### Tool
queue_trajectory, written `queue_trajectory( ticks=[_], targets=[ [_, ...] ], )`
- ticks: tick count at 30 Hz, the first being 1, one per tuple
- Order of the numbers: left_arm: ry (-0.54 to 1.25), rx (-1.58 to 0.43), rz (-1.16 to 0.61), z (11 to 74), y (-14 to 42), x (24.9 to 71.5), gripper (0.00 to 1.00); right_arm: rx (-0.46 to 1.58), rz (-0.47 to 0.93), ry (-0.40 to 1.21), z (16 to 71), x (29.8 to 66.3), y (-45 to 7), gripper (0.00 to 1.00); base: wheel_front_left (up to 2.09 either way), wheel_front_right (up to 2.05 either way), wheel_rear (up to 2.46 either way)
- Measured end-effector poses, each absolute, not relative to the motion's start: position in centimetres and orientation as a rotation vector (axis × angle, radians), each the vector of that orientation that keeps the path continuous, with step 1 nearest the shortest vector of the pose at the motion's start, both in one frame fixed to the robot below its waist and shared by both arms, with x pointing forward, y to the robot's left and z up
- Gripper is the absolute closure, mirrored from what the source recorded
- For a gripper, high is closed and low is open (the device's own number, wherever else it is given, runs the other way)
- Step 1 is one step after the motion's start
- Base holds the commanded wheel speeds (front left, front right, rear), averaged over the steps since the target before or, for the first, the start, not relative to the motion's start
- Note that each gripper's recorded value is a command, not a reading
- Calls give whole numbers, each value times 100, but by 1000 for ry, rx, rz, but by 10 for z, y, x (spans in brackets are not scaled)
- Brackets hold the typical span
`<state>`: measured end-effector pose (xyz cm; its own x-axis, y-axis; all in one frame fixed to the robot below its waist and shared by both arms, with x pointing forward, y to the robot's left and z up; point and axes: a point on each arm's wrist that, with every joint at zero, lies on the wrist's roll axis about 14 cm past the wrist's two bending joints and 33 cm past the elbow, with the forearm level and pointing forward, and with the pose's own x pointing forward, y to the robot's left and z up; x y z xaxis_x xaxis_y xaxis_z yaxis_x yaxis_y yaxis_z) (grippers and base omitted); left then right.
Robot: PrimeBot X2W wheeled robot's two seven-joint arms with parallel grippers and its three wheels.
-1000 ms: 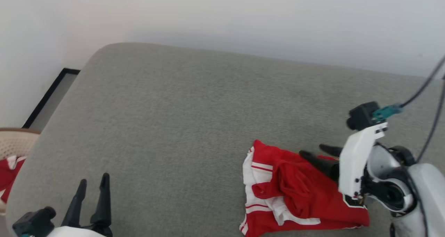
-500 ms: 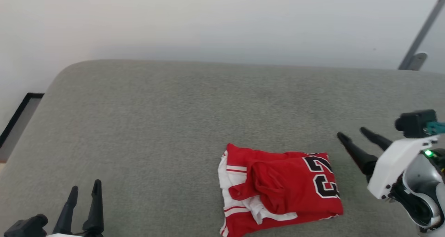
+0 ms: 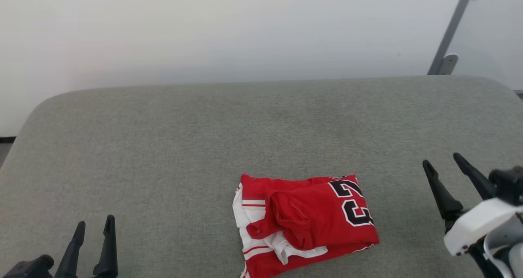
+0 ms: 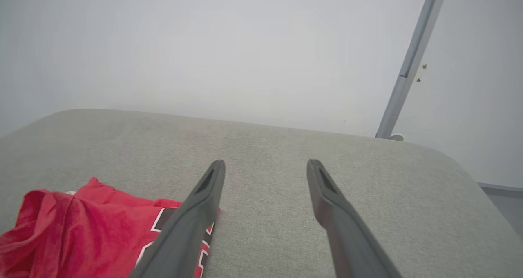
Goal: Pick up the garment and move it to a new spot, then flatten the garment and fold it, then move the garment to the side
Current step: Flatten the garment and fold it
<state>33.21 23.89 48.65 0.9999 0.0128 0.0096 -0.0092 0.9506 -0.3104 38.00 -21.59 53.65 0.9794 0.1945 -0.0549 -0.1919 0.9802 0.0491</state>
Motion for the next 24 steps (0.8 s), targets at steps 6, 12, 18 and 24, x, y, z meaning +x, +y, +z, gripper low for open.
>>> queue_trajectory(
  ticks=[6, 12, 18, 24],
  targets=[
    [-13, -276, -22, 489, 231, 331, 0, 34, 129, -15, 527, 364, -231, 0, 0, 0, 0],
    [-11, -254, -33, 489, 232, 324, 0, 27, 71, -24, 514, 350, -247, 0, 0, 0, 0],
    [-18, -242, -26, 491, 236, 316, 0, 45, 33, -24, 503, 340, -252, 0, 0, 0, 0],
    [-23, -238, -22, 492, 238, 312, 0, 59, 11, -28, 499, 333, -252, 0, 0, 0, 0]
  ],
)
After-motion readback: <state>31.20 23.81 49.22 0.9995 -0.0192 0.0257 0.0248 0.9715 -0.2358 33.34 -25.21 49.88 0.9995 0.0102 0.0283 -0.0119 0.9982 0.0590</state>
